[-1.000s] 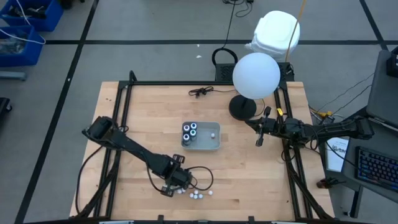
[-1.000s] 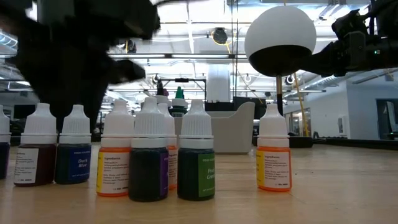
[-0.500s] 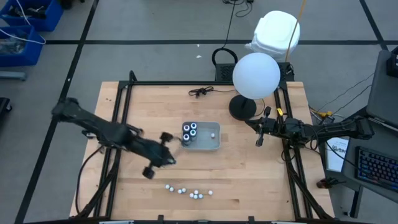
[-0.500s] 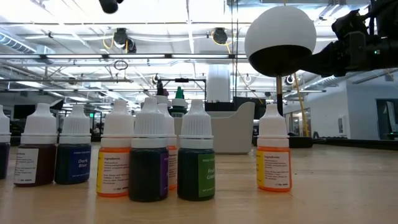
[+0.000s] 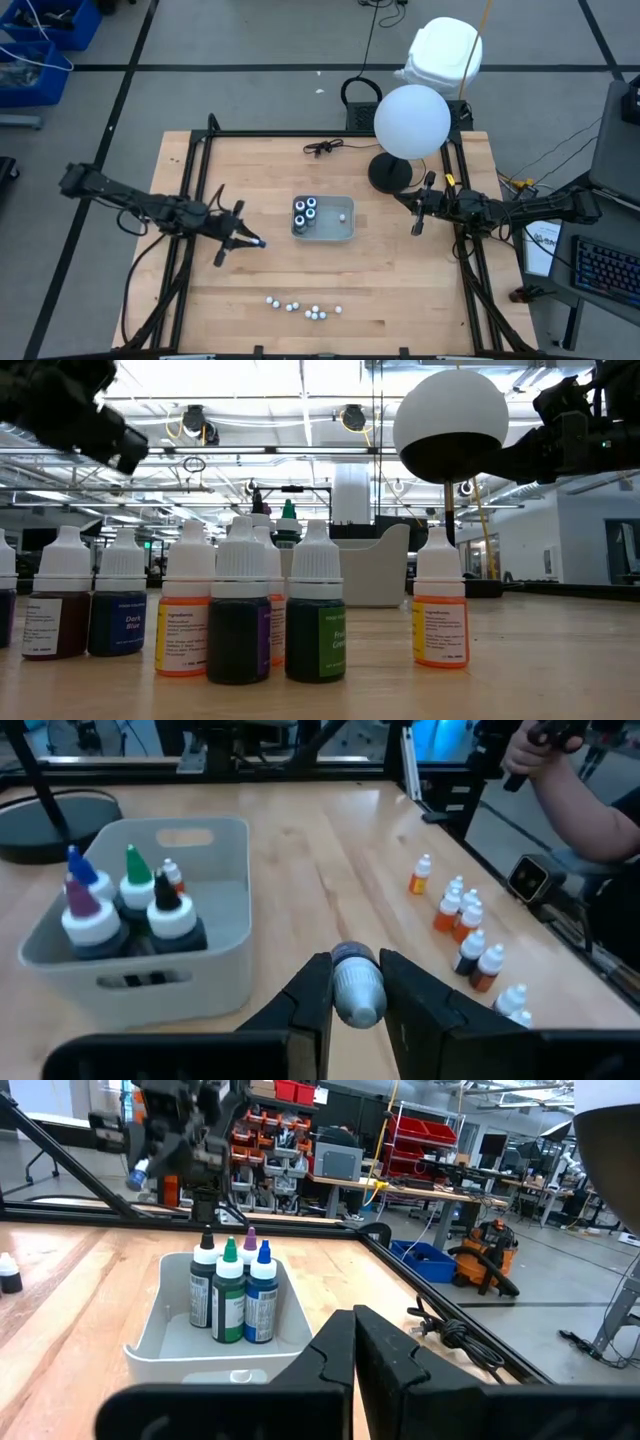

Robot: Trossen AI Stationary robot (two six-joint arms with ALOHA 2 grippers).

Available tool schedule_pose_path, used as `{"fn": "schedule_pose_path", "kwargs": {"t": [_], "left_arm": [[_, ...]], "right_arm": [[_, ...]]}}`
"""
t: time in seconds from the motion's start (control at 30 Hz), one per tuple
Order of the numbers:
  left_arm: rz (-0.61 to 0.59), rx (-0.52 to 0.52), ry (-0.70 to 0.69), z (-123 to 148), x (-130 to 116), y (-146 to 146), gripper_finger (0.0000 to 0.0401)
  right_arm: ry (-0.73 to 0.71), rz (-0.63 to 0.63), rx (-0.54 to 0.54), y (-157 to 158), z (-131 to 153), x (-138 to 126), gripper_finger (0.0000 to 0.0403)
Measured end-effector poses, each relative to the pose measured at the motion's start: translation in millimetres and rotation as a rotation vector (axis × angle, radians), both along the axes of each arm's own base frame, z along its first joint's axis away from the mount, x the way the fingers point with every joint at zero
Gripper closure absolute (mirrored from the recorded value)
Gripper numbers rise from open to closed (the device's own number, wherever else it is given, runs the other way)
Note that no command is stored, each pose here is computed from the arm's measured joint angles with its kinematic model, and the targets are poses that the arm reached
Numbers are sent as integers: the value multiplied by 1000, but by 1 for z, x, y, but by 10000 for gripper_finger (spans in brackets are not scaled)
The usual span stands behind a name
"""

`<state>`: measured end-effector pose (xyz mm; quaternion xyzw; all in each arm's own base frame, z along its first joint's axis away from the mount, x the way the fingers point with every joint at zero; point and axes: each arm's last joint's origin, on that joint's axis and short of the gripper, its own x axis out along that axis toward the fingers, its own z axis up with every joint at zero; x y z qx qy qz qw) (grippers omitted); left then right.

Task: Pick & Place food coloring
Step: Put the top small blue food coloring bottle into the gray bin

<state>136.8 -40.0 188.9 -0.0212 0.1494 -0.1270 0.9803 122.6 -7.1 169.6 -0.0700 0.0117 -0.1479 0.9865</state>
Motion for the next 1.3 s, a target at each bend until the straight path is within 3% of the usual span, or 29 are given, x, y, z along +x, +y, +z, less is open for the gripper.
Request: {"fn": "schedule_pose_path", "kwargs": {"t": [0.17,0.3,0.43,0.57,0.7,0.83,1.07,1.3], "left_arm": [[19,-36,-22,-21,-8,4,326],[74,-105,-19,-22,-7,6,326],[153,-173,-15,-6,1,9,326],[195,-113,18,25,21,6,325],[226,-13,100,58,60,-2,325],[180,127,246,76,118,-16,325],[60,354,489,76,217,-32,325],[65,471,642,67,276,-10,325]], "right_arm": [[-7,0,23,0,0,0,403],[-8,0,24,0,0,0,403],[-8,0,23,0,0,0,403],[-7,-1,20,0,0,0,403],[-5,-1,17,0,0,0,403],[-5,-1,17,0,0,0,403],[-6,-1,17,0,0,0,403],[-6,-1,23,0,0,0,403]]}}
